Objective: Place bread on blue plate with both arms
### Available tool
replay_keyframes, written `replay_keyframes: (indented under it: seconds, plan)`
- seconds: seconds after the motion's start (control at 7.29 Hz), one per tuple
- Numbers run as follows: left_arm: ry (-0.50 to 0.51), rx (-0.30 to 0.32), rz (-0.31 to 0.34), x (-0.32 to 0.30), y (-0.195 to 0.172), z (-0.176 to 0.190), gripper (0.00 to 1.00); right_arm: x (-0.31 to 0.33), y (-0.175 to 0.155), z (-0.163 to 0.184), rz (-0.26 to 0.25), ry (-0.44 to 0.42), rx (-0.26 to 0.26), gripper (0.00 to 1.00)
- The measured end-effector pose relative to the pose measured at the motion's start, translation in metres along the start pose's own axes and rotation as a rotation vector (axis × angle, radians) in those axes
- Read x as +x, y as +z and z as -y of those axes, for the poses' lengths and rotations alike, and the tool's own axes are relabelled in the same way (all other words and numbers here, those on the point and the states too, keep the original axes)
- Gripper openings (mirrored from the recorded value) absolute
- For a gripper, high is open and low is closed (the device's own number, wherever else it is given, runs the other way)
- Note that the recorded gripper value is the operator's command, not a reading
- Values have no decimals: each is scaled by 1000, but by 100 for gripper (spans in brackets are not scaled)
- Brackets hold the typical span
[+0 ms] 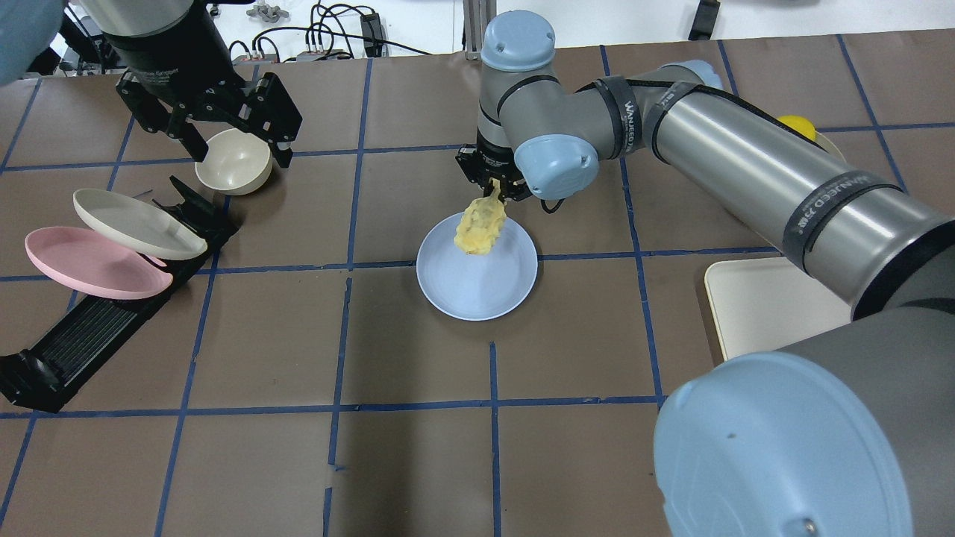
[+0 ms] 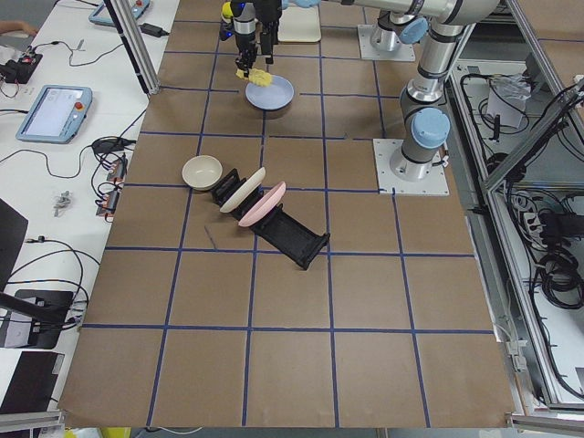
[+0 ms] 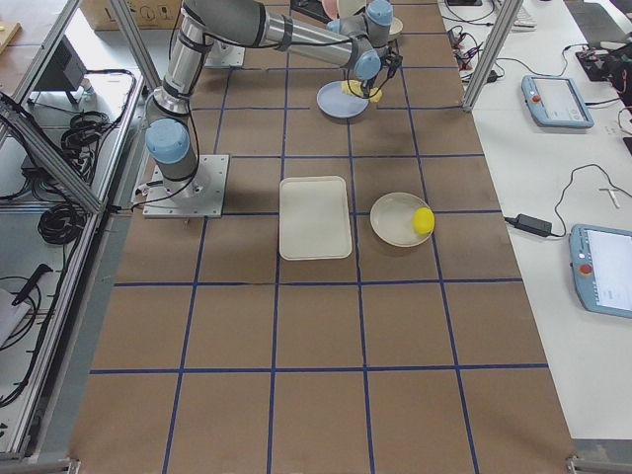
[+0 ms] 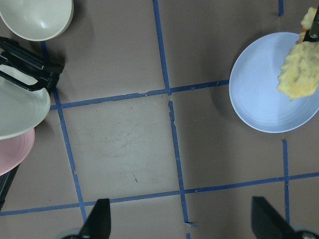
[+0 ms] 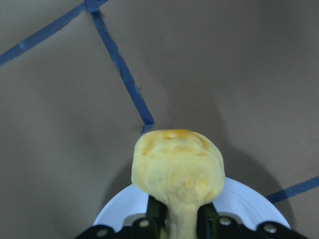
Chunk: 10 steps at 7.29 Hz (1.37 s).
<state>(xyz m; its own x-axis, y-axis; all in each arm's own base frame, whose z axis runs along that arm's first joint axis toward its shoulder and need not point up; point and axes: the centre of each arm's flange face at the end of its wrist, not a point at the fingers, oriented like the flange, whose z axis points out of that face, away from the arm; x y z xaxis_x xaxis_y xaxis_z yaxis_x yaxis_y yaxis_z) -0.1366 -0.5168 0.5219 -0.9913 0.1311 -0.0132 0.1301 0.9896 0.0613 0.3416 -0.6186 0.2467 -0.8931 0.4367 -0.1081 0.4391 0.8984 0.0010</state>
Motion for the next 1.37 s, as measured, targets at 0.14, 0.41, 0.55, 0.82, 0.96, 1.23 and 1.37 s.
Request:
replay_keyframes:
  seconds: [0.14,0.41,0.55,0.82,0.96,1.23,1.37]
  plan:
    - [5,2,0,1,0,0,100,2,6,-1,-1,2,7,100]
    - [11,1,1,1,2,-1,100,6,-3,7,12,11,23,100]
    - [14,2,2,1,3,0,100,16,-21,24,14,-32,56,100]
    - [17,12,6,1,1,0,100,70,-83,68,-39,-226,90,100]
    - [18,12,6,1,1,0,100,109,-115,86,-62,-290,77,100]
    - [11,4,2,1,6,2,100,176,-157,102,-100,-405,23,99]
    - [9,1,3,1,11,2,100,197,-165,104,-120,-443,-2,97]
